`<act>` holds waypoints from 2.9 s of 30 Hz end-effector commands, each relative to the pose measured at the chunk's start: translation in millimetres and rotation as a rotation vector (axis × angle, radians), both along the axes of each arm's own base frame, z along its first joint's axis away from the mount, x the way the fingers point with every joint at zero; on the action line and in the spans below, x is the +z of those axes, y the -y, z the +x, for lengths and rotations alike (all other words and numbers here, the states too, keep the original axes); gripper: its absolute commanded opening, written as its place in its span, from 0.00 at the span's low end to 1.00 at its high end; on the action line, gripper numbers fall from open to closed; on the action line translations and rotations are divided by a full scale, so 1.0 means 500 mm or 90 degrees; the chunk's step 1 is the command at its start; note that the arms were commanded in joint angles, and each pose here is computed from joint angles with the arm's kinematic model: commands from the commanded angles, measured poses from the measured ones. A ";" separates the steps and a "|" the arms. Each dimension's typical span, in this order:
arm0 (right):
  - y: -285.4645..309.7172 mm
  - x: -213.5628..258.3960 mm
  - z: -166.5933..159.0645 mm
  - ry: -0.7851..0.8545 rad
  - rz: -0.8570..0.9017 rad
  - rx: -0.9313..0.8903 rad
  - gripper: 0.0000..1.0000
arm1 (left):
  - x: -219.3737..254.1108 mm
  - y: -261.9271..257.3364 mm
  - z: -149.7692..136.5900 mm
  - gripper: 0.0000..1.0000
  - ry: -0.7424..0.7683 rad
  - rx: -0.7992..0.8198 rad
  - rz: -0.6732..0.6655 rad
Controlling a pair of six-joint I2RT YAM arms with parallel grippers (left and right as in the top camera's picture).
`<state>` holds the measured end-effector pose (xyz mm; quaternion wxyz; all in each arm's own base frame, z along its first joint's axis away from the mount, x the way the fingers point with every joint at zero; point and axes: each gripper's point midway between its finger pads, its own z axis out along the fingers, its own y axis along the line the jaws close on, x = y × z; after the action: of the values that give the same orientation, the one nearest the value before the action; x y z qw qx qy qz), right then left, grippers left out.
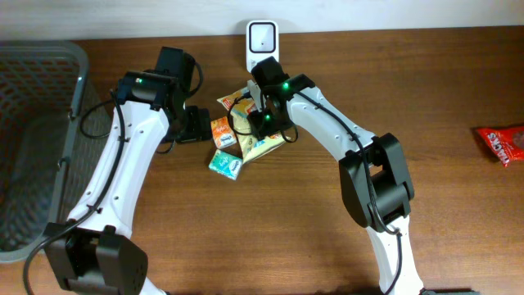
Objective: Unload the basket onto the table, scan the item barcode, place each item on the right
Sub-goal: 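Move the right gripper back and grasp the yellow snack bag, then lift the yellow snack bag with the right gripper and shift it right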
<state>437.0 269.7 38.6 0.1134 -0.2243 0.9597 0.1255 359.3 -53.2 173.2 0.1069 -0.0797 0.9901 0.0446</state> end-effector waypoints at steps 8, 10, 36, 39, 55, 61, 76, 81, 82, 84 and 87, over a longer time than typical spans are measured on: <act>0.022 0.046 -0.007 -0.036 -0.018 -0.085 0.04 | 0.002 -0.005 0.004 0.99 0.005 0.011 0.004; 0.035 0.091 -0.016 -0.057 -0.024 -0.112 0.04 | 0.002 -0.005 0.004 0.99 0.005 0.011 0.004; 0.282 0.171 -0.062 -0.217 -0.098 -0.281 0.31 | 0.002 -0.005 0.004 0.99 0.005 0.011 0.004; 0.304 0.163 -0.045 -0.176 -0.161 -0.378 0.40 | 0.002 -0.005 0.004 0.99 0.005 0.011 0.004; 0.302 0.077 0.031 0.002 -0.269 -0.402 0.14 | 0.002 -0.005 0.004 0.99 0.005 0.011 0.004; 0.359 -0.042 0.016 -0.024 -0.276 -0.431 0.31 | 0.002 -0.005 0.004 0.99 0.005 0.011 0.004; 0.380 0.149 -0.077 -0.141 -0.222 -0.376 0.54 | 0.002 -0.005 0.004 0.99 0.005 0.012 0.004; 0.365 0.148 -0.104 -0.185 -0.207 -0.337 0.97 | 0.002 -0.005 0.004 0.99 0.005 0.012 0.004; 0.365 0.147 -0.104 -0.185 -0.207 -0.336 0.99 | 0.002 -0.005 0.004 0.99 0.005 0.012 0.004; 0.365 0.146 -0.107 -0.189 -0.210 -0.335 0.99 | 0.002 -0.005 0.004 0.99 0.005 0.012 0.004; 0.353 0.138 -0.116 -0.193 -0.218 -0.301 0.99 | 0.002 -0.005 0.004 0.99 0.005 0.012 0.004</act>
<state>381.1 85.7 100.9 -0.0500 0.0330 0.9973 -0.0420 359.4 -53.2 173.2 0.1071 -0.0797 0.9900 0.0446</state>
